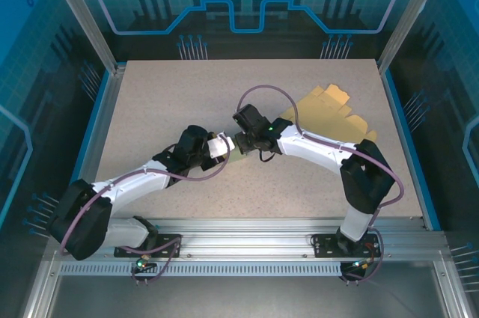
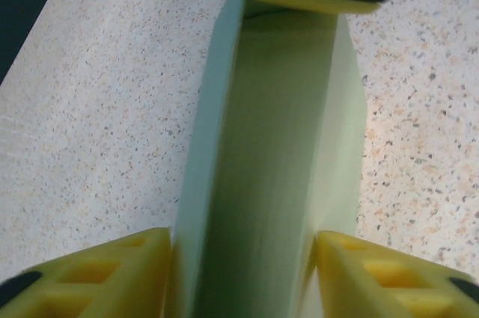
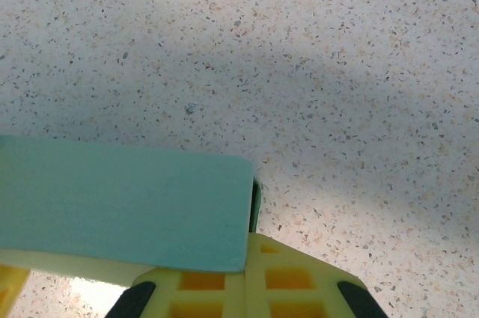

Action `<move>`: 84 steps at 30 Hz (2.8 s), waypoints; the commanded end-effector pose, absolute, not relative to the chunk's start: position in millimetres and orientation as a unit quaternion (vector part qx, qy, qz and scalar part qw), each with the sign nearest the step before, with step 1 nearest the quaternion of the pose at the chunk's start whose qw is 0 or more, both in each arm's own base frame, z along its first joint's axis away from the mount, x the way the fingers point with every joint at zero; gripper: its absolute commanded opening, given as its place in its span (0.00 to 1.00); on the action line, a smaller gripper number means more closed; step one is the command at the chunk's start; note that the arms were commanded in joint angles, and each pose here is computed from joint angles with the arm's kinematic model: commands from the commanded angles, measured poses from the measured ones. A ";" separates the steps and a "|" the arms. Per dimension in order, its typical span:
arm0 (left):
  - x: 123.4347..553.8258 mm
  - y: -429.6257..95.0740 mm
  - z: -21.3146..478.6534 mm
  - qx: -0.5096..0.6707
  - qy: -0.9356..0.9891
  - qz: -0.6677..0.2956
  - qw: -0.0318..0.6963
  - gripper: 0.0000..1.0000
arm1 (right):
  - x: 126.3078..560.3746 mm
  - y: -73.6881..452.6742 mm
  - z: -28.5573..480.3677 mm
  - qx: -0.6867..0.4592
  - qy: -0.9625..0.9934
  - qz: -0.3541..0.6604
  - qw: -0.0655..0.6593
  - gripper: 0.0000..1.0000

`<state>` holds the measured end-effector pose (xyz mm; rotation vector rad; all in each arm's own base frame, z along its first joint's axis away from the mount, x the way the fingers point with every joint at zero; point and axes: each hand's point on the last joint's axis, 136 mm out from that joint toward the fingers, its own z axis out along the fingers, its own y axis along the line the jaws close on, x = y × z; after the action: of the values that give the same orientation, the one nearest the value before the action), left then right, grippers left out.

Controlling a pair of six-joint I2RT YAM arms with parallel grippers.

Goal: Fold the paper box

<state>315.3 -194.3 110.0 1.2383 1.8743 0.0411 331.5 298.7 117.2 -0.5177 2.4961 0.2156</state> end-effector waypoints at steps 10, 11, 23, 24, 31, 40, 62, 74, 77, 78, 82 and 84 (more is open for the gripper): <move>316.2 -189.1 84.9 0.504 0.763 0.029 0.405 0.22 | 294.2 291.7 144.5 -0.187 0.935 0.172 0.247 0.23; 316.1 -188.6 83.8 0.504 0.763 0.030 0.404 0.23 | 294.9 290.6 150.1 -0.179 0.933 0.186 0.250 0.27; 313.3 -188.2 79.1 0.507 0.766 0.028 0.393 0.22 | 343.3 292.5 149.1 -0.093 0.926 0.284 0.230 0.53; 312.9 -187.9 78.8 0.508 0.767 0.028 0.392 0.22 | 346.0 294.7 148.6 -0.093 0.924 0.290 0.229 0.54; 311.5 -191.3 77.4 0.512 0.765 0.023 0.390 0.22 | 365.8 305.9 135.0 -0.101 0.925 0.301 0.208 0.58; 320.1 -196.9 112.5 0.463 0.791 0.000 0.399 0.52 | 354.7 293.3 92.6 -0.093 0.943 0.268 0.171 0.37; 349.6 -172.4 92.1 0.482 0.816 0.097 0.305 0.33 | 346.7 291.6 109.5 -0.096 0.936 0.283 0.186 0.37; 430.7 -156.6 96.2 0.521 0.713 0.253 0.396 0.23 | 294.1 206.4 224.6 0.014 0.915 0.301 0.270 0.56; 456.7 -151.7 92.7 0.523 0.692 0.276 0.415 0.23 | 265.2 166.4 246.5 0.051 0.910 0.271 0.309 0.63; 465.3 -150.0 92.4 0.522 0.685 0.279 0.424 0.23 | 255.7 154.3 255.5 0.058 0.906 0.265 0.326 0.65; 495.8 -136.7 77.5 0.524 0.667 0.308 0.431 0.24 | 229.6 104.0 278.9 0.095 0.897 0.212 0.377 0.71; 508.7 -134.6 72.3 0.526 0.647 0.329 0.443 0.27 | 225.0 93.0 284.1 0.102 0.896 0.200 0.384 0.74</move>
<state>492.5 -136.9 82.0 1.2521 1.7024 0.7471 234.6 125.0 311.4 0.1633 2.1708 0.7038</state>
